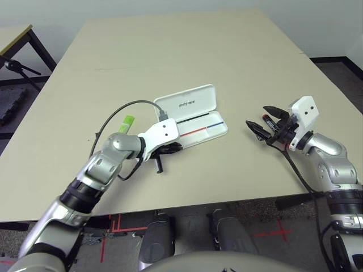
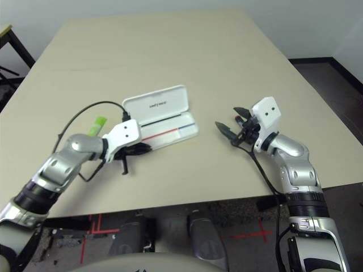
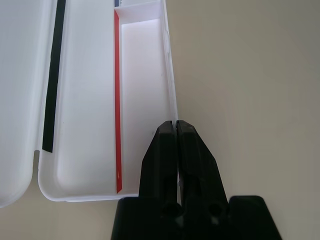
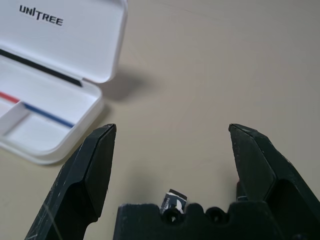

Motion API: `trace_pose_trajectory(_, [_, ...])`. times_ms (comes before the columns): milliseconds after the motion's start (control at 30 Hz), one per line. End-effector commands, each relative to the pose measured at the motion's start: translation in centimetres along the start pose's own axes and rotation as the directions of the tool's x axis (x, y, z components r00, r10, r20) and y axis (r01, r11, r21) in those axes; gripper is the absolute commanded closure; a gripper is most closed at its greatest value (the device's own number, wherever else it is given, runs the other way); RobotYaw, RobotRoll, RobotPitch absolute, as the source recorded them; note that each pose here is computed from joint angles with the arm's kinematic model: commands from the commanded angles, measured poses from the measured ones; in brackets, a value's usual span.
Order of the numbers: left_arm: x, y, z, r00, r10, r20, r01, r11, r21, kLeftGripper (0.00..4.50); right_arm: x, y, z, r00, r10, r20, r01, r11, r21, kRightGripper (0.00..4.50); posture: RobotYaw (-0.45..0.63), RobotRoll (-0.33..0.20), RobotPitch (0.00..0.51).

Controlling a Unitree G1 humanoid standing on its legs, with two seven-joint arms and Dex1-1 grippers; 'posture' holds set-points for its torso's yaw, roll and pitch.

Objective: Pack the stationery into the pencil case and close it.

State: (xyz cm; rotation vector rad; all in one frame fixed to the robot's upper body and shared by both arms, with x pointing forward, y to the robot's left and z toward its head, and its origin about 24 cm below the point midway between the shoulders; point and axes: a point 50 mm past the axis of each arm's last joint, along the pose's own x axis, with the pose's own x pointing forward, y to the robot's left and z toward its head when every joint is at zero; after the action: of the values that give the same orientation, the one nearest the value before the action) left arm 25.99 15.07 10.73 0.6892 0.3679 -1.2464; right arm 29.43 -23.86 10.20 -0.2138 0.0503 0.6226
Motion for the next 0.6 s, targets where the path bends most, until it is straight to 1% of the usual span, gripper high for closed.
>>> trace_pose_trajectory(33, [-0.6, -0.6, 0.1, 0.999, -0.038, 0.011, 0.038, 0.998, 0.06, 4.45, 0.1, 0.3, -0.7, 1.0, 0.017, -0.012, -0.017, 1.0, 0.02, 0.0, -0.09, 0.0, 0.091])
trace_pose_trajectory(200, [-0.6, -1.6, -0.4, 0.997, -0.067, 0.029, 0.066, 0.998, 0.023, 4.45, 0.3, 0.5, -0.9, 1.0, 0.024, -0.012, -0.023, 0.999, 0.024, 0.0, -0.09, 0.0, 0.097])
trace_pose_trajectory(433, [-0.4, -2.3, -0.7, 0.996, -0.075, 0.055, 0.075, 0.997, 0.005, 4.45, 0.3, 0.8, -1.0, 0.999, 0.032, -0.013, -0.032, 0.999, 0.026, 0.0, -0.09, 0.0, 0.096])
trace_pose_trajectory(600, [-0.2, -2.1, -1.2, 0.997, -0.056, 0.049, 0.056, 0.998, 0.001, 4.45, 0.5, 0.8, -0.8, 0.999, 0.035, -0.011, -0.035, 0.999, 0.021, 0.0, -0.08, 0.0, 0.093])
